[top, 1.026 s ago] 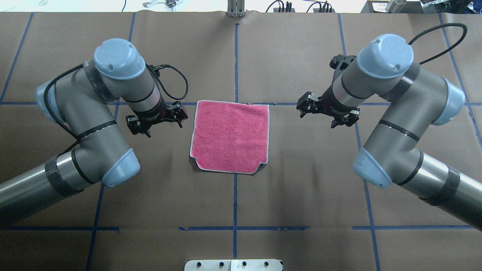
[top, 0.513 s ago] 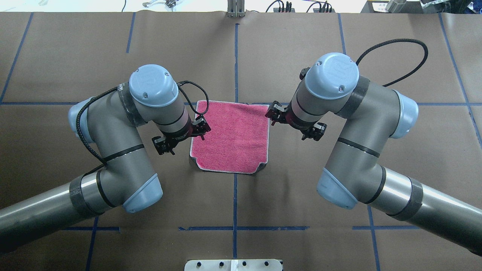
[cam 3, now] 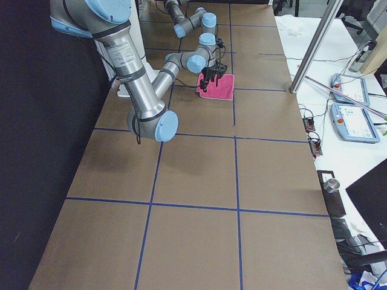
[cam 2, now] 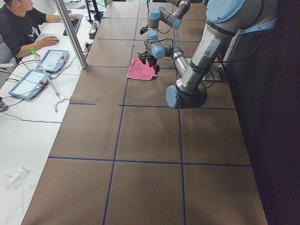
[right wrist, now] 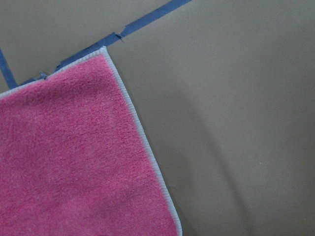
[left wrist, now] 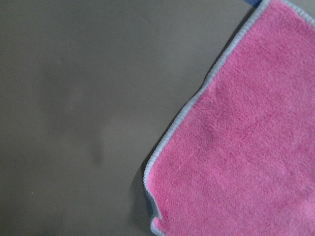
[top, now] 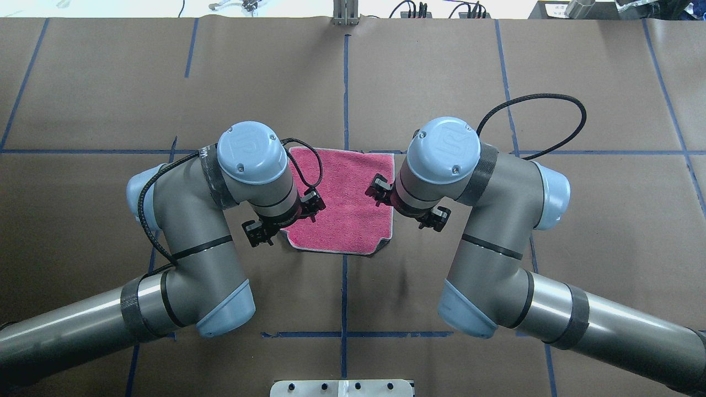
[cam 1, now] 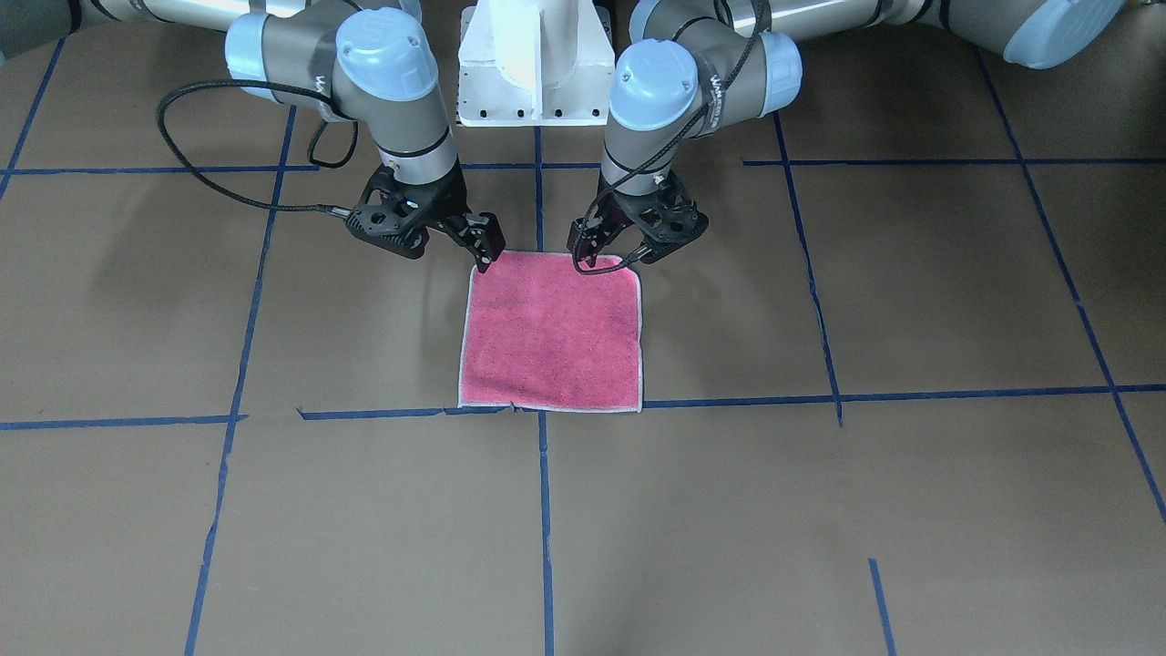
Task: Fold towel twice with both arms
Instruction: 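Lower both grippers and pinch the near corners of the pink towel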
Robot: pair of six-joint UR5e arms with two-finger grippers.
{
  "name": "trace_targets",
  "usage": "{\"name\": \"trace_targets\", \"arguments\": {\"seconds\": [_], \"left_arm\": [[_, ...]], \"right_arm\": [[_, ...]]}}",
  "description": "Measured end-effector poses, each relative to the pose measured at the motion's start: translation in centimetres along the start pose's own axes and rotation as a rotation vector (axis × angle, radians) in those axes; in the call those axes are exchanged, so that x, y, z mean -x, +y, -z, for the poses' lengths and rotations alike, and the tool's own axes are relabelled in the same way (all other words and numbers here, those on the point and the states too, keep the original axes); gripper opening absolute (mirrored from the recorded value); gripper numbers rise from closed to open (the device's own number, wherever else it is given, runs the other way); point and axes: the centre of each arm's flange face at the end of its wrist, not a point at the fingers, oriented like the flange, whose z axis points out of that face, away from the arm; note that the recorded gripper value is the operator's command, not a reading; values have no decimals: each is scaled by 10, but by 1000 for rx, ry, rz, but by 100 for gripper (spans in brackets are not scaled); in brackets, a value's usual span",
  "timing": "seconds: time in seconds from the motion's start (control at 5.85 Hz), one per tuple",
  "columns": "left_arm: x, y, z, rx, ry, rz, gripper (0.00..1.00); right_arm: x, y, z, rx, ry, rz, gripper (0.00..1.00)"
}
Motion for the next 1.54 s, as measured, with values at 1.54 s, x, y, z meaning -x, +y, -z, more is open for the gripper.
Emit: {"name": "trace_targets", "arguments": {"seconds": [1.54], "left_arm": [[11,-10,-38,-43,-34,-19,61]], "right_arm": [[5,12,-38,13,-14,0,100]]}}
